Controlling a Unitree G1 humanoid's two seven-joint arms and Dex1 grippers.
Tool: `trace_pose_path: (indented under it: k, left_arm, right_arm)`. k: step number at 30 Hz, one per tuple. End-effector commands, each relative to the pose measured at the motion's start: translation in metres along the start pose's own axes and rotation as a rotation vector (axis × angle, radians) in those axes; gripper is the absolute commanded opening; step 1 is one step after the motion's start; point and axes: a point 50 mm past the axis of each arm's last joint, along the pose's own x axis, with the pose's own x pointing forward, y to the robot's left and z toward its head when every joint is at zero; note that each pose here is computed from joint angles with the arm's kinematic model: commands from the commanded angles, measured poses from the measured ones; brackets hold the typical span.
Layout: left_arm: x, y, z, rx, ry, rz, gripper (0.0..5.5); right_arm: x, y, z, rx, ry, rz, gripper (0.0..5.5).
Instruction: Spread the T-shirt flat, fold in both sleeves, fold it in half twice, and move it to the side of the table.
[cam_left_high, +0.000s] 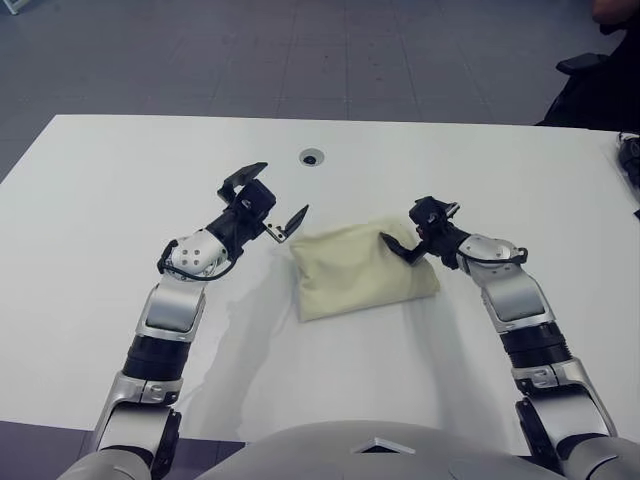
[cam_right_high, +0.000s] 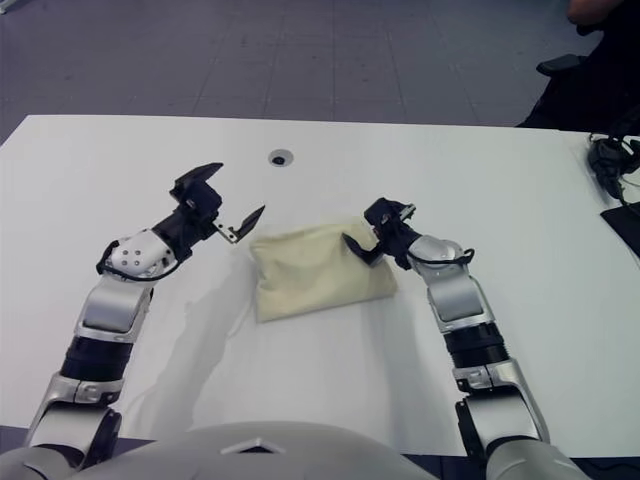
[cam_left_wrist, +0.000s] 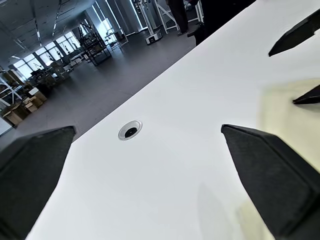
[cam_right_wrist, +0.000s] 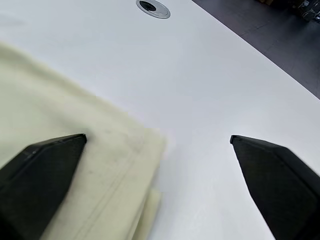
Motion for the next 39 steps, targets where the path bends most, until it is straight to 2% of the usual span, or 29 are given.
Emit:
trace_pose_path:
  k: [1,11,20,26,32,39]
  left_arm:
    - [-0.002,-0.004,-0.001,0.008,0.005,-0.024,5.40]
    - [-0.004,-0.021,-0.021,-0.026,0.076,-0.148,5.40]
    - [-0.008,-0.017,-0.059,0.001,0.220,-0.207,5.40]
    - [-0.007,-0.012,-0.067,0.000,0.235,-0.187,5.40]
    - [-0.004,-0.011,-0.065,-0.005,0.212,-0.177,5.40]
    - [-0.001,-0.011,-0.063,-0.005,0.193,-0.165,5.40]
  right_arm:
    - [0.002,-0.002,0.002,0.010,0.003,-0.024,5.37]
    - [-0.004,-0.001,0.012,0.087,-0.098,-0.020,5.37]
    - [-0.028,0.047,0.043,0.013,-0.247,0.247,5.37]
    - [-0.032,0.082,0.037,-0.142,-0.191,0.371,5.37]
    - [-0.022,0.107,0.006,-0.374,-0.041,0.425,5.37]
    - [-0.025,0.117,-0.017,-0.540,0.046,0.487,5.37]
